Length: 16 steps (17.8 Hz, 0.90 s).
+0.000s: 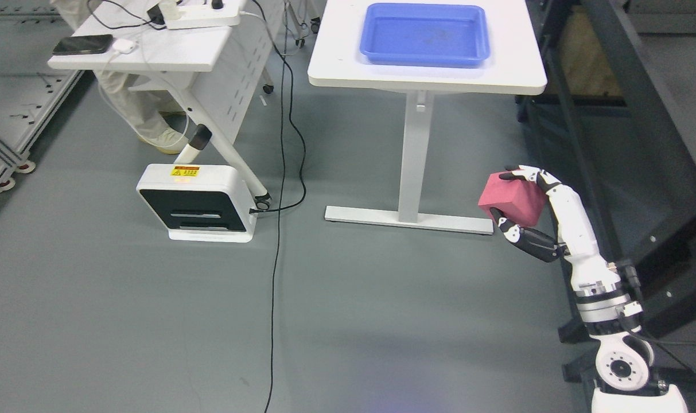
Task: Pick pink block from left shelf to tray
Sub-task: 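Turn toward the white table carrying the cube in the right hand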
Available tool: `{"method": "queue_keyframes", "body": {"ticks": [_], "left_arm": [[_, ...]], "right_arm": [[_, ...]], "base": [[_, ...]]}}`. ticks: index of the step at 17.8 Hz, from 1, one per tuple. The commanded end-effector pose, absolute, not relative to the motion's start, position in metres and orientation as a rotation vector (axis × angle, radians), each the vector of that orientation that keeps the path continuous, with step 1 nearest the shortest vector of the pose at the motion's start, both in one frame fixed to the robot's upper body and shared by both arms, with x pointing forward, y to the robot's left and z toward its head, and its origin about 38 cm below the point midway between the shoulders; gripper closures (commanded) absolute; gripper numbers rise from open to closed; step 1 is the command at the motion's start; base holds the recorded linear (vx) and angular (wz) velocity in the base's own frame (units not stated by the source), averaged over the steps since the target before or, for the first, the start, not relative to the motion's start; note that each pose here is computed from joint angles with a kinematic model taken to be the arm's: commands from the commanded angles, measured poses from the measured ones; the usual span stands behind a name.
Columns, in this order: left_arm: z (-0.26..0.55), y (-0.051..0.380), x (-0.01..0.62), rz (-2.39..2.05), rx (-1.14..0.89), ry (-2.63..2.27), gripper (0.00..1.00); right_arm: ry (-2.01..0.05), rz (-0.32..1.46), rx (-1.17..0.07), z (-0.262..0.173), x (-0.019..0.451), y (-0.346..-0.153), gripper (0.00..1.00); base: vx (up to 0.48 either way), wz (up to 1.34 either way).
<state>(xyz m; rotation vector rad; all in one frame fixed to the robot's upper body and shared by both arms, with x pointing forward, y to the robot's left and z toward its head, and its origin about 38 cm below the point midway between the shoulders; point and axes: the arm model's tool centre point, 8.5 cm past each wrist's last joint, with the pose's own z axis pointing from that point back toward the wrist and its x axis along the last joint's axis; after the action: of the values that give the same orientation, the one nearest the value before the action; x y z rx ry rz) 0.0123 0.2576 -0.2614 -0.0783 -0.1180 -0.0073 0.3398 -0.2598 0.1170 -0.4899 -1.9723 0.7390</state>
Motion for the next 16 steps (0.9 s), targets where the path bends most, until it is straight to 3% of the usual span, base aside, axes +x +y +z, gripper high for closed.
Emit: {"method": "queue_keyframes", "body": {"ticks": [1,16], "left_arm": [[-0.2609,0.2681,0.0055,-0.008,-0.063,-0.115,0.0],[-0.2609,0.2681,0.0055,-0.008,-0.063,-0.115,0.0]], "right_arm": [[-1.987,0.755,-0.495,0.1204,0.3396,-0.2633,0.94],[-2.012,0.73,-0.47,0.1233,0.3405,-0.2614,0.94]], "base": [[0.203,0.56],[0.275,0.04]]}}
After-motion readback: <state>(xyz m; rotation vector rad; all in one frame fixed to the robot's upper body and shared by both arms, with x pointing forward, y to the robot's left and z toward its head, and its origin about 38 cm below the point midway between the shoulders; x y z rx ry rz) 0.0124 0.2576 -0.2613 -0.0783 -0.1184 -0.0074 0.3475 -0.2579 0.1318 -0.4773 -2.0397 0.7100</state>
